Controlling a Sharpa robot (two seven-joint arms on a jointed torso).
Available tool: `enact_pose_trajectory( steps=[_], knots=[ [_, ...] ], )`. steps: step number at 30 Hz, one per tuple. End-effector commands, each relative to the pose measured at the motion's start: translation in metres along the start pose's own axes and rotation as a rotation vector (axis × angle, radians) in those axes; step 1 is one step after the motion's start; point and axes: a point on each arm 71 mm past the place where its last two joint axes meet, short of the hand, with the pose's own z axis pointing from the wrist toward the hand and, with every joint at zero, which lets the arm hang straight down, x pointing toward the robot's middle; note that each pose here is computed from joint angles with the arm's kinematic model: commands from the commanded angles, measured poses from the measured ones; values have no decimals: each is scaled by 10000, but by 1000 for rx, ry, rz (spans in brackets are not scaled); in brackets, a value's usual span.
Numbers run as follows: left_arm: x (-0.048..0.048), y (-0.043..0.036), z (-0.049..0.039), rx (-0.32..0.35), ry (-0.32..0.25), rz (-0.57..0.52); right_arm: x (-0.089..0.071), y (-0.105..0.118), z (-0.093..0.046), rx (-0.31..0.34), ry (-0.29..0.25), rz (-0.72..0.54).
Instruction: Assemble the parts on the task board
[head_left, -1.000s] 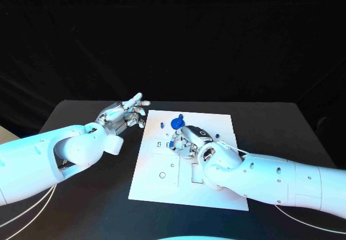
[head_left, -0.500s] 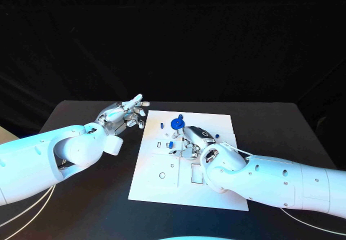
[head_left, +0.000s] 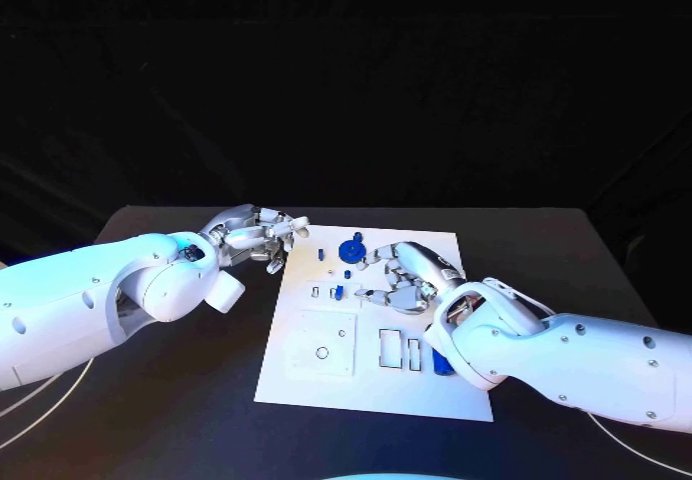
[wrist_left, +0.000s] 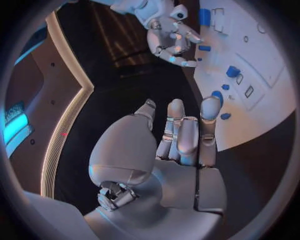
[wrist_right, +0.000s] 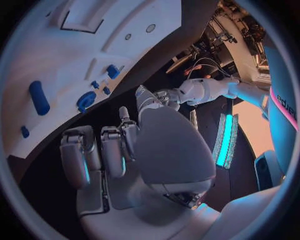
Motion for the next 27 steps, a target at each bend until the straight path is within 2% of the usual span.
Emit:
enact_pose_trajectory(
  steps=[1, 5, 8, 12, 19, 27],
  knots=[
    [75, 14, 54, -172, 120, 326, -97, 3, -61, -22, 11, 144],
    [110, -70, 144, -224, 154, 509, -244, -84, -121, 7, -3, 190],
    [151, -154, 255, -266, 178, 643, -352, -200, -153, 46, -20, 216],
    [216, -212, 375, -334, 216, 759, -442, -313, -182, 79, -41, 227],
    [345, -277, 570, -424, 270, 901, -534, -438, -206, 117, -67, 233],
    [468, -316, 753, -461, 298, 975, -574, -482, -197, 130, -78, 230]
  ],
)
